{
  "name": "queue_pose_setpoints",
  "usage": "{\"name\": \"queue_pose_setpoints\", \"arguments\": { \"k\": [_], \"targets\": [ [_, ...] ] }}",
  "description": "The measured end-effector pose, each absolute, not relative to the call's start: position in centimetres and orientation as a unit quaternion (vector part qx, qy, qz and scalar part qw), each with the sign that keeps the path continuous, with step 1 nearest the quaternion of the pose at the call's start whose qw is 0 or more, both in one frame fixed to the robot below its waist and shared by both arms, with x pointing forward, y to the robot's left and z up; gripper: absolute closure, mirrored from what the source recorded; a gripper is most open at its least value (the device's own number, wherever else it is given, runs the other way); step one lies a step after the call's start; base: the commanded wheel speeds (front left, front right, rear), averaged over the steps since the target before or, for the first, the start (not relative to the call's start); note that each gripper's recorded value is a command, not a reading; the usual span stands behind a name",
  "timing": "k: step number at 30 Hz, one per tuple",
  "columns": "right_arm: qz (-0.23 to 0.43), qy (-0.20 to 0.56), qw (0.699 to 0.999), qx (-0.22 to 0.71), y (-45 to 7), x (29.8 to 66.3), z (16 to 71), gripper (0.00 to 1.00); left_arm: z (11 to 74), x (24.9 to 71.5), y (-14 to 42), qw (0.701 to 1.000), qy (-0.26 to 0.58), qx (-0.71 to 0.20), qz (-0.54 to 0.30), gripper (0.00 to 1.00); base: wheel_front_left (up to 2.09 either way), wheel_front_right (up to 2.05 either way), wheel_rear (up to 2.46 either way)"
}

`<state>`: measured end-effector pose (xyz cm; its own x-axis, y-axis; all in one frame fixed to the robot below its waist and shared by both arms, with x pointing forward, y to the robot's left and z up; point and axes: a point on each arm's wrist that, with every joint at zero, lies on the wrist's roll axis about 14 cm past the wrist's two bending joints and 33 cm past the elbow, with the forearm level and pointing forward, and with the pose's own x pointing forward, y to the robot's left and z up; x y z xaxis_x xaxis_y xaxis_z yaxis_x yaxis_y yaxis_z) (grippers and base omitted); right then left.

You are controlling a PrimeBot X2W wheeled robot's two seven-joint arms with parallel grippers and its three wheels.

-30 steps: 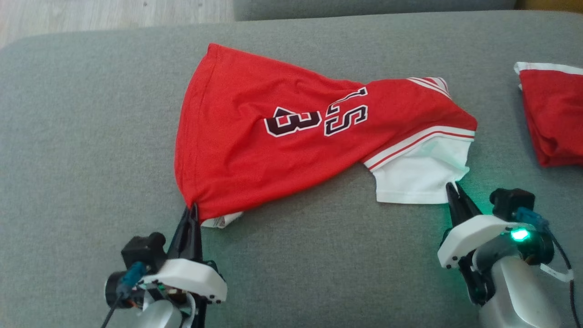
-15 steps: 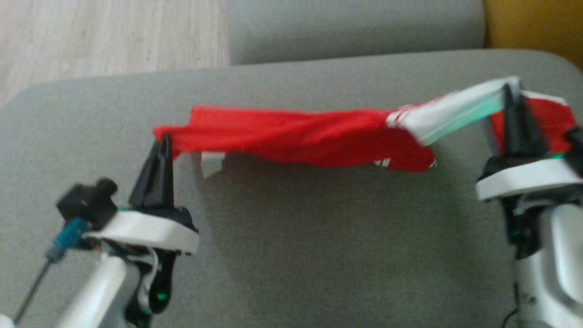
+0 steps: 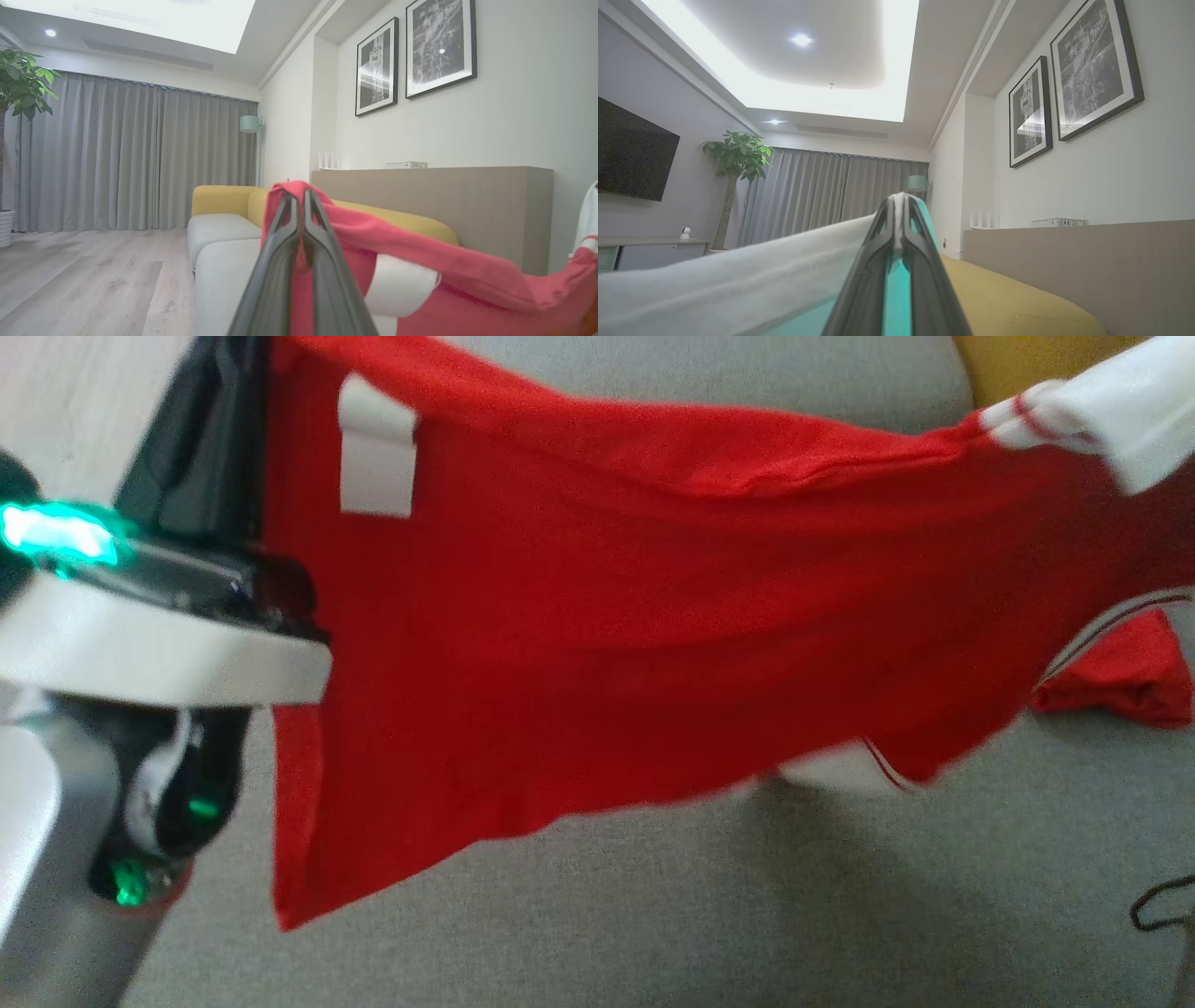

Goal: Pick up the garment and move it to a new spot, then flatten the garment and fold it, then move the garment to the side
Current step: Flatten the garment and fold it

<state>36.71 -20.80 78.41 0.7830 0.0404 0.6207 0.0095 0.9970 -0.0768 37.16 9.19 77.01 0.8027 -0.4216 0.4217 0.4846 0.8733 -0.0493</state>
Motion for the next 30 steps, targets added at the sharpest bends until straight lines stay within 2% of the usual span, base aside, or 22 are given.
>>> {"name": "queue_pose_setpoints", "arguments": {
  "k": [6,14,17,19,24,30],
  "targets": [
    [0.013,-0.294,0.955,-0.029,-21.0,39.2,77.6,1.00,76.4,39.7,8.8,0.952,-0.169,-0.070,-0.244,1.00,0.00,0.00,0.00],
    [0.041,-0.217,0.974,-0.053,-19.8,49.2,74.7,1.00,70.5,49.3,9.1,0.970,-0.054,-0.086,-0.221,1.00,0.00,0.00,0.00],
    [0.048,-0.213,0.974,-0.059,-18.9,53.5,75.2,1.00,71.0,53.9,9.9,0.975,-0.067,-0.089,-0.193,1.00,0.00,0.00,0.00],
    [0.043,-0.223,0.971,-0.068,-18.8,56.0,76.3,1.00,71.6,56.9,10.9,0.980,-0.087,-0.059,-0.169,1.00,0.00,0.00,0.00],
    [0.034,-0.245,0.965,-0.091,-17.7,61.0,78.4,1.00,72.4,62.8,13.3,0.984,-0.124,-0.050,-0.114,1.00,0.00,0.00,0.00],
    [0.046,-0.214,0.971,-0.099,-16.6,64.9,73.9,1.00,69.8,67.6,13.3,0.985,-0.132,-0.037,-0.102,1.00,0.00,0.00,0.00]
  ]
}}
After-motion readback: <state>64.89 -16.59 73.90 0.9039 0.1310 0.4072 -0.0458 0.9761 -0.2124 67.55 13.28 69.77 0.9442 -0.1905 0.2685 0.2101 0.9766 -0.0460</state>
